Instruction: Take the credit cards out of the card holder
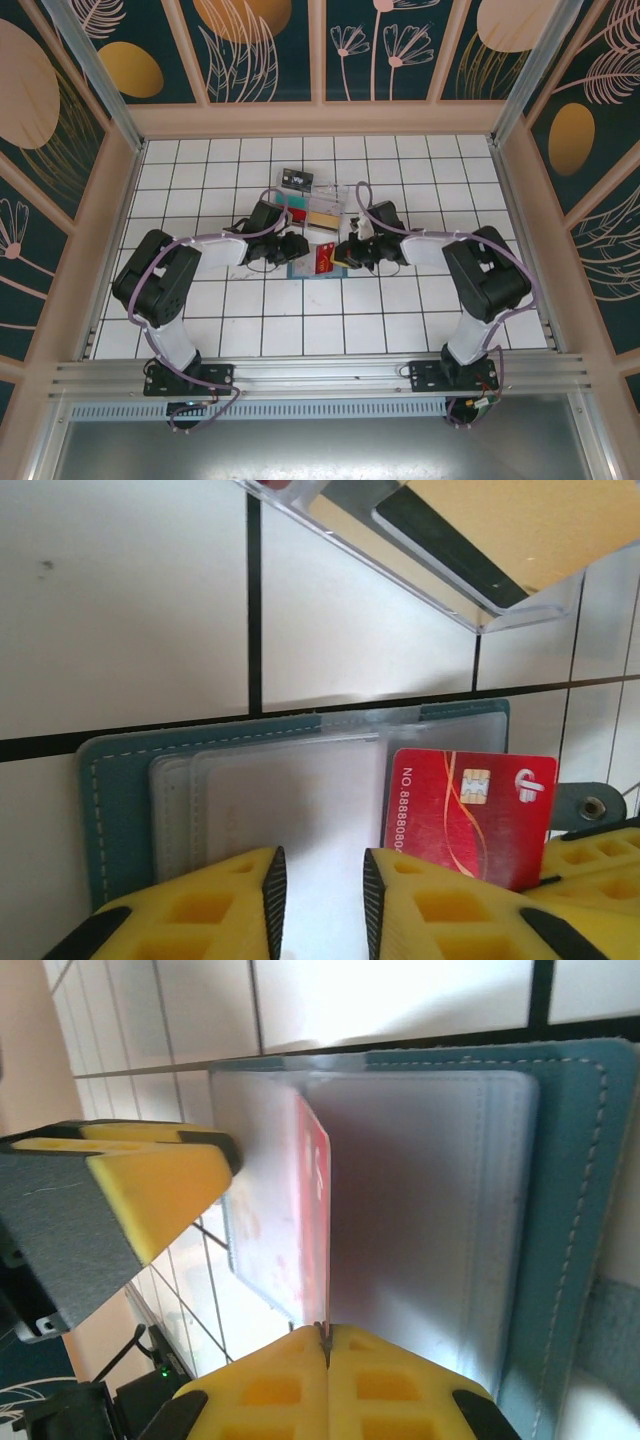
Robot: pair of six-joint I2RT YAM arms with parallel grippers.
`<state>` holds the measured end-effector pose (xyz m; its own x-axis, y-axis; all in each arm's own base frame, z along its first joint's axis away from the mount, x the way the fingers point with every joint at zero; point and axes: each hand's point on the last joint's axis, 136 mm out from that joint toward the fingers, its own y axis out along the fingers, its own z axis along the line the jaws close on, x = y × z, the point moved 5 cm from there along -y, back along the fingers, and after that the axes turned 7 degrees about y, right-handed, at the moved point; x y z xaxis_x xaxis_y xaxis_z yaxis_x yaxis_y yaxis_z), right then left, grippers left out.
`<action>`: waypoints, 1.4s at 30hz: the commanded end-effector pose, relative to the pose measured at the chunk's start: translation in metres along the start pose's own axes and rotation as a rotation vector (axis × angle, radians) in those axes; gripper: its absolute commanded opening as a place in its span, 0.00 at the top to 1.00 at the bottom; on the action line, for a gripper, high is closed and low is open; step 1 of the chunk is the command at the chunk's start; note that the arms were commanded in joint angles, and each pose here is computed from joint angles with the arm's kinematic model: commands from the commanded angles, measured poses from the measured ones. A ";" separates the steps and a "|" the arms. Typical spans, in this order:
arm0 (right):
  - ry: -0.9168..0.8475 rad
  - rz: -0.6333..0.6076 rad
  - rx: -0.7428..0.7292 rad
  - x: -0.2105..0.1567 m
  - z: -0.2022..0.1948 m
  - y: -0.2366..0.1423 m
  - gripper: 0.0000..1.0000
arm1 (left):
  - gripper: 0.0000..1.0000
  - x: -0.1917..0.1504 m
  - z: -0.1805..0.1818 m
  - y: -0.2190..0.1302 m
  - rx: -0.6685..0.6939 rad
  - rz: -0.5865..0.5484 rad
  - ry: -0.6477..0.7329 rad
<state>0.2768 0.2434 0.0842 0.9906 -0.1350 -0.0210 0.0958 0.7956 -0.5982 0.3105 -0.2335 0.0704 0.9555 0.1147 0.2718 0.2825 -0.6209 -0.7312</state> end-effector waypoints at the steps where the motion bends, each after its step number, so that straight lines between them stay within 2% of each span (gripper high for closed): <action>1: -0.088 -0.057 0.052 0.003 0.016 -0.020 1.00 | 0.64 0.007 -0.013 -0.012 -0.048 -0.028 0.024; 5: -0.181 -0.098 0.133 0.004 0.037 -0.038 1.00 | 0.54 0.026 -0.039 -0.038 -0.157 -0.099 0.061; 14: -0.375 -0.139 0.377 0.013 0.091 -0.078 1.00 | 0.29 0.042 -0.067 -0.095 -0.457 -0.202 0.086; 17: -0.449 -0.127 0.461 0.015 0.113 -0.088 1.00 | 0.25 0.044 -0.089 -0.112 -0.593 -0.208 0.125; 21: -0.518 -0.107 0.548 0.016 0.137 -0.100 1.00 | 0.25 0.046 -0.110 -0.130 -0.724 -0.223 0.169; 27: -0.573 -0.097 0.606 0.016 0.155 -0.109 1.00 | 0.37 0.051 -0.112 -0.131 -0.691 -0.208 0.198; 31: -0.577 -0.073 0.619 0.015 0.154 -0.108 1.00 | 0.45 0.054 -0.124 -0.145 -0.762 -0.237 0.236; 37: -0.579 -0.056 0.629 0.014 0.153 -0.106 1.00 | 0.63 0.057 -0.135 -0.156 -0.835 -0.262 0.270; 40: -0.571 -0.055 0.626 0.015 0.151 -0.105 1.00 | 0.76 0.059 -0.140 -0.160 -0.872 -0.273 0.276; 42: -0.555 -0.057 0.618 0.015 0.150 -0.103 1.00 | 0.98 0.061 -0.141 -0.161 -0.886 -0.284 0.271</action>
<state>0.2950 0.2465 0.2588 0.8907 -0.0097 0.4544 0.0402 0.9975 -0.0575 0.3109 -0.2360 0.2672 0.8278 0.2156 0.5179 0.2520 -0.9677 0.0002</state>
